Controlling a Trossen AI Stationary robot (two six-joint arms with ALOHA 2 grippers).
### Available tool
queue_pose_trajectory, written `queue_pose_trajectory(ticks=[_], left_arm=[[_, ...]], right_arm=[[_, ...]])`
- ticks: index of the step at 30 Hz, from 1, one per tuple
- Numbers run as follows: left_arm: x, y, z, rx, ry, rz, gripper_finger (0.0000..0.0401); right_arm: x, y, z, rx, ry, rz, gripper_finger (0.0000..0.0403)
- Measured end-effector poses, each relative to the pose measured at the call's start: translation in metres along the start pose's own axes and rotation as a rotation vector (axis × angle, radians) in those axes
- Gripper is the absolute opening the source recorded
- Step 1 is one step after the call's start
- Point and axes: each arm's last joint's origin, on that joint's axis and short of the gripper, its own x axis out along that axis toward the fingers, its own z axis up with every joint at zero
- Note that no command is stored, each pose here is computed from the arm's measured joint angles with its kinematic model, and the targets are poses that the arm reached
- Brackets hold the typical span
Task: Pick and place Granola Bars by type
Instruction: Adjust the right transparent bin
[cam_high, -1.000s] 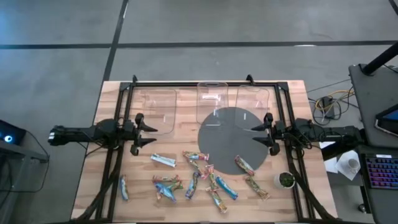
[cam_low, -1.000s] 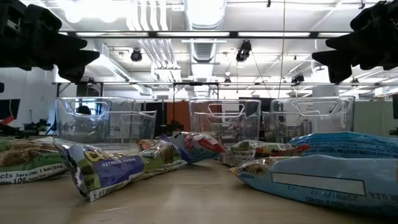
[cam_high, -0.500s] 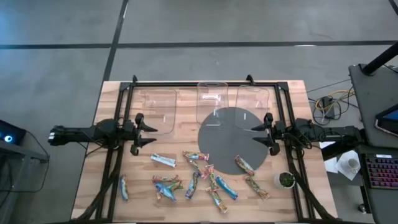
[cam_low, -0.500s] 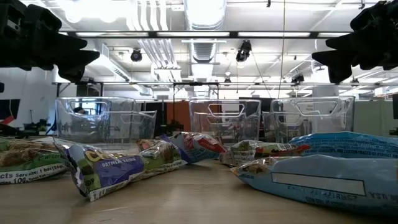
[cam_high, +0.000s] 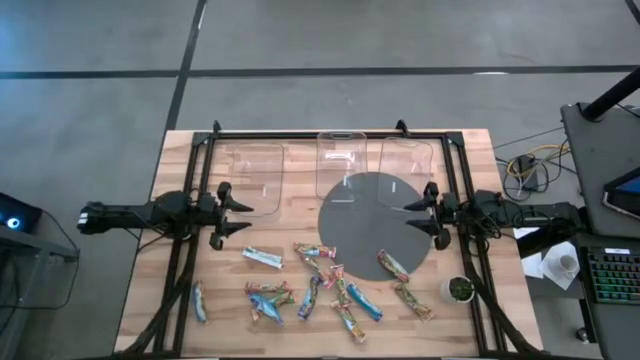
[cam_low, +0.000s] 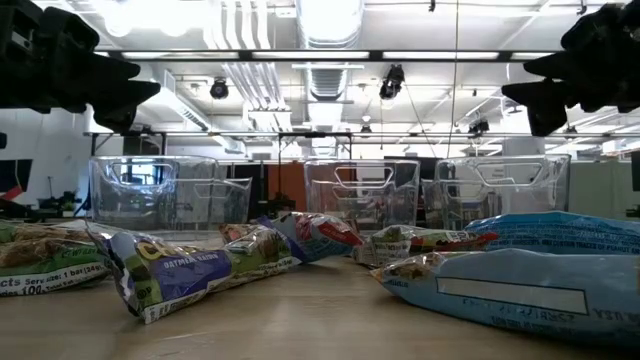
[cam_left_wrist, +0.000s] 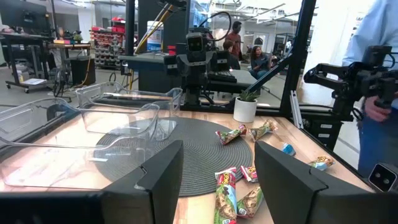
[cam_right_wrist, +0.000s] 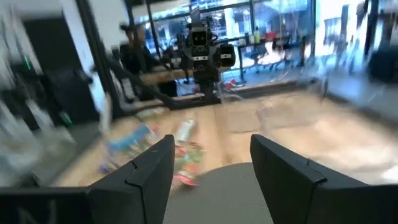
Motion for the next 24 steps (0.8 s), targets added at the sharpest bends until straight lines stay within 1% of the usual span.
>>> queue_pose_trajectory(ticks=[2,4,6,10,11,12,14,15,16,20,22,24], left_arm=[[0.0,0.0,0.0,0.0,0.0,0.0,0.0181],[0.0,0.0,0.0,0.0,0.0,0.0,0.0181],[0.0,0.0,0.0,0.0,0.0,0.0,0.0181],[0.0,0.0,0.0,0.0,-0.001,0.0,0.0181],[0.0,0.0,0.0,0.0,-0.001,0.0,0.0181],[0.0,0.0,0.0,0.0,-0.001,0.0,0.0181],[0.0,0.0,0.0,0.0,-0.001,0.0,0.0181],[0.0,0.0,0.0,0.0,-0.001,0.0,0.0181],[0.0,0.0,0.0,0.0,0.0,0.0,0.0181],[0.0,0.0,0.0,0.0,-0.001,0.0,0.0181],[0.0,0.0,0.0,0.0,-0.001,0.0,0.0181],[0.0,0.0,0.0,0.0,-0.001,0.0,0.0181]], right_arm=[[0.0,-0.001,-0.001,0.21,0.014,-0.009,0.0201],[0.001,-0.001,-0.003,0.354,0.032,-0.02,0.0201],[0.001,-0.001,-0.003,0.411,0.034,-0.02,0.0201],[0.001,-0.001,-0.003,0.423,0.035,-0.026,0.0201],[0.001,-0.001,-0.002,0.479,0.026,-0.023,0.0201],[0.001,-0.001,-0.001,0.573,0.011,-0.02,0.0201],[0.001,-0.002,0.0,0.778,-0.027,-0.051,0.0201],[0.001,-0.003,0.0,0.842,-0.051,-0.077,0.0201],[0.001,-0.003,0.0,0.879,-0.072,-0.094,0.0201],[0.001,-0.001,0.011,0.9,-0.183,-0.029,0.0201],[-0.001,0.001,0.021,0.891,-0.295,0.001,0.0201],[-0.005,0.004,0.033,0.851,-0.44,0.035,0.0201]])
